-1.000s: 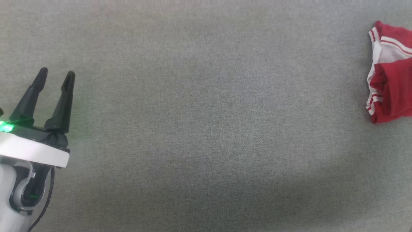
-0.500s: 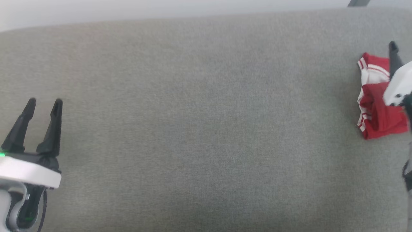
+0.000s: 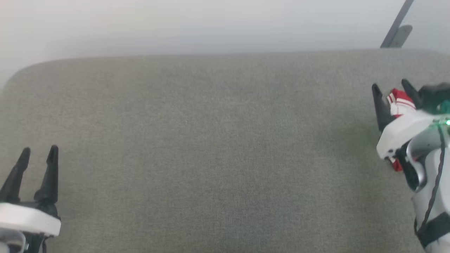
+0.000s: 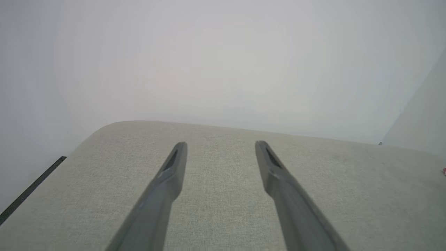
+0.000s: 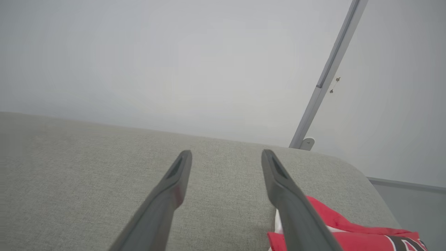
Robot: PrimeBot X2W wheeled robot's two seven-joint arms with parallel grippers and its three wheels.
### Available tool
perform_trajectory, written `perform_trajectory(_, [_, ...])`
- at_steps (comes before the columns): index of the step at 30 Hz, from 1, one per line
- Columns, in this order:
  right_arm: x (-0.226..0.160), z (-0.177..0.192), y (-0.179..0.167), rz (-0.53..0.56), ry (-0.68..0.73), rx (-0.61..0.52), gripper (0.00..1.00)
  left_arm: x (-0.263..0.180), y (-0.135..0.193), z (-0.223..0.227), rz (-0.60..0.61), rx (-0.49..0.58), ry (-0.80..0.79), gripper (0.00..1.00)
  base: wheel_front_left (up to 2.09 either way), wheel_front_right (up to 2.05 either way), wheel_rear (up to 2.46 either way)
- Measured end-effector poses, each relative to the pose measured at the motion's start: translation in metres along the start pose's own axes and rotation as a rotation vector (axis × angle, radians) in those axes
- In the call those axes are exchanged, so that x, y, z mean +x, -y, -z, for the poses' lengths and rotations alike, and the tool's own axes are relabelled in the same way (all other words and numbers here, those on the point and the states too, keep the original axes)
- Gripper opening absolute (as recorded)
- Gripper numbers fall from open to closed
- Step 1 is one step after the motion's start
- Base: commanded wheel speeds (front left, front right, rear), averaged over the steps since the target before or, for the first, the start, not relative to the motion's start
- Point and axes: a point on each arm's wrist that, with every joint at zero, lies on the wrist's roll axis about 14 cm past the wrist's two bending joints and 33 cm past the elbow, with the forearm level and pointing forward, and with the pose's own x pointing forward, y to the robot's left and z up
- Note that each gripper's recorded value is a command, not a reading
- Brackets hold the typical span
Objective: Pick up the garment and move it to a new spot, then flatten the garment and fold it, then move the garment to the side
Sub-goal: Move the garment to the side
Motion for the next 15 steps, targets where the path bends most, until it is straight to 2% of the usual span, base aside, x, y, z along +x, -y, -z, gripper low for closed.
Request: perform_trajectory(15, [-0.053,0.023,-0.024,-0.043,0.062,0.037,1.0,-0.06,-0.024,-0.003,-0.107,-0.01,0.023,1.0,0.0,0.0,0.0])
